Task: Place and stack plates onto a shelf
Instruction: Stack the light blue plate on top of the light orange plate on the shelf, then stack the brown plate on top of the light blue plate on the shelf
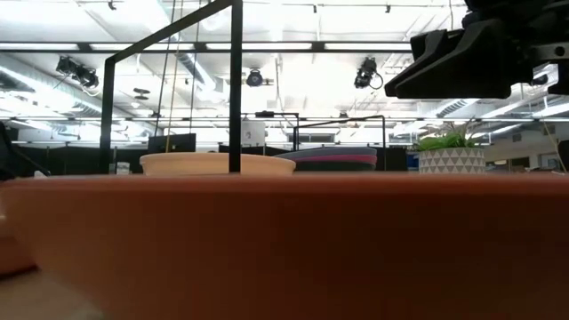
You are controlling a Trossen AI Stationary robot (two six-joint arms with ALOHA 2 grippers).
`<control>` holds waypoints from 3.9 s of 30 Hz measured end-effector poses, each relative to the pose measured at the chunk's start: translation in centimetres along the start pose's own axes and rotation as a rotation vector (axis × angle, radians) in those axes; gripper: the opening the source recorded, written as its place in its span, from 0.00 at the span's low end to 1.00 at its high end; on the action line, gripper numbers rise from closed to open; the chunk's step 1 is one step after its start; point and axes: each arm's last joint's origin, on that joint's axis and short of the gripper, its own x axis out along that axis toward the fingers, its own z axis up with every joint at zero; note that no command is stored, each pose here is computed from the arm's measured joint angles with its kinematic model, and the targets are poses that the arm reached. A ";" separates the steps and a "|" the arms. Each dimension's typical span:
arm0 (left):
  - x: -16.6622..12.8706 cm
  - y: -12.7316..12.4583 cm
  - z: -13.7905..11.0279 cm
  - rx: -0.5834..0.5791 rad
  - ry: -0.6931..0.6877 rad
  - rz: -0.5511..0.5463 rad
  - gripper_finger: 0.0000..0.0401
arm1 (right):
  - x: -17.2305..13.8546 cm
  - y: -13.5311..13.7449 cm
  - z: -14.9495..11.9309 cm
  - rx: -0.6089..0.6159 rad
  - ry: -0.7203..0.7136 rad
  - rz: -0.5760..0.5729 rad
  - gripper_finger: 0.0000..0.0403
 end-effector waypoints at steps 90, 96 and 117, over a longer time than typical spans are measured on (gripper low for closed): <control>-13.3 11.5 24.9 -0.138 -0.143 -0.164 0.11 | -0.5 0.5 -1.5 0.103 0.149 -0.068 0.23; -13.4 11.3 24.8 -0.140 -0.154 -0.150 0.24 | -0.5 0.6 -1.4 0.099 0.143 -0.060 0.23; -26.6 2.5 20.5 0.411 -0.726 -0.352 0.29 | -0.6 0.8 -1.4 0.094 0.141 -0.051 0.23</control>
